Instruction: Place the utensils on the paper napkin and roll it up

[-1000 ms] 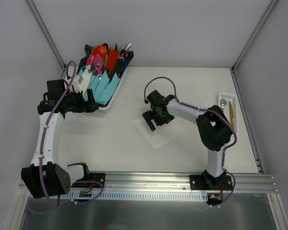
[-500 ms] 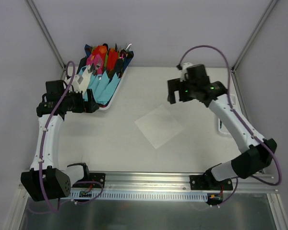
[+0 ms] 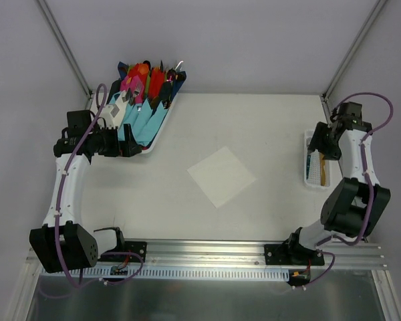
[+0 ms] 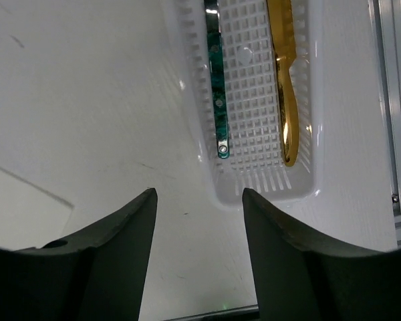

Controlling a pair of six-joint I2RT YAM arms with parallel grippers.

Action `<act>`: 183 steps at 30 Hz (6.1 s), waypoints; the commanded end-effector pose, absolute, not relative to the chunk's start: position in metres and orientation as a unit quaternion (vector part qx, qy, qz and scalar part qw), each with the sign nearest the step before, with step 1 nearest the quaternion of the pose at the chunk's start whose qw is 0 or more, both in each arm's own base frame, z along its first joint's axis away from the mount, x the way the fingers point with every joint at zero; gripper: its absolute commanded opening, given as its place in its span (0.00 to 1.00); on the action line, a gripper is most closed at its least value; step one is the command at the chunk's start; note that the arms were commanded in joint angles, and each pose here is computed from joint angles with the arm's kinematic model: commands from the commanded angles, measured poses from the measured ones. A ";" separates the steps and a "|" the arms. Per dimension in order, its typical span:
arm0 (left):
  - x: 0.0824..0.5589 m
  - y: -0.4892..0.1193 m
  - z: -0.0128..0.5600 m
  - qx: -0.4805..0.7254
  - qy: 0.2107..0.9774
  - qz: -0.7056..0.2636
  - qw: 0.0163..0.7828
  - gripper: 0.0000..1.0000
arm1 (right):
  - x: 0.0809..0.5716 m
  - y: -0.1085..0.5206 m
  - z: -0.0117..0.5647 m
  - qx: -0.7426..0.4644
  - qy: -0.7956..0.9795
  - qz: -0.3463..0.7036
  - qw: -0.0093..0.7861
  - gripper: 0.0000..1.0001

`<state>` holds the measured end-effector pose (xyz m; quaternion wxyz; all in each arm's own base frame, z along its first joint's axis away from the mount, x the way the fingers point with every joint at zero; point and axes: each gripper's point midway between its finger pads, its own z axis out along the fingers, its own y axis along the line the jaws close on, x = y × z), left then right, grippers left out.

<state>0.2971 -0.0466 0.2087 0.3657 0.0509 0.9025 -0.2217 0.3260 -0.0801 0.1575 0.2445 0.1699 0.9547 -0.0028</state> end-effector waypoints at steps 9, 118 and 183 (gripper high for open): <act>0.308 -0.044 0.212 0.051 0.899 -0.238 0.364 0.99 | 0.351 -0.112 0.095 0.195 0.967 -0.009 0.164 0.43; 0.312 -0.018 0.210 0.018 0.897 -0.240 0.371 0.99 | 0.333 -0.135 0.103 0.158 0.977 -0.095 0.106 0.00; 0.298 -0.001 0.189 -0.090 0.921 -0.196 0.325 0.99 | 0.317 0.242 0.032 -0.005 0.997 0.038 0.066 0.00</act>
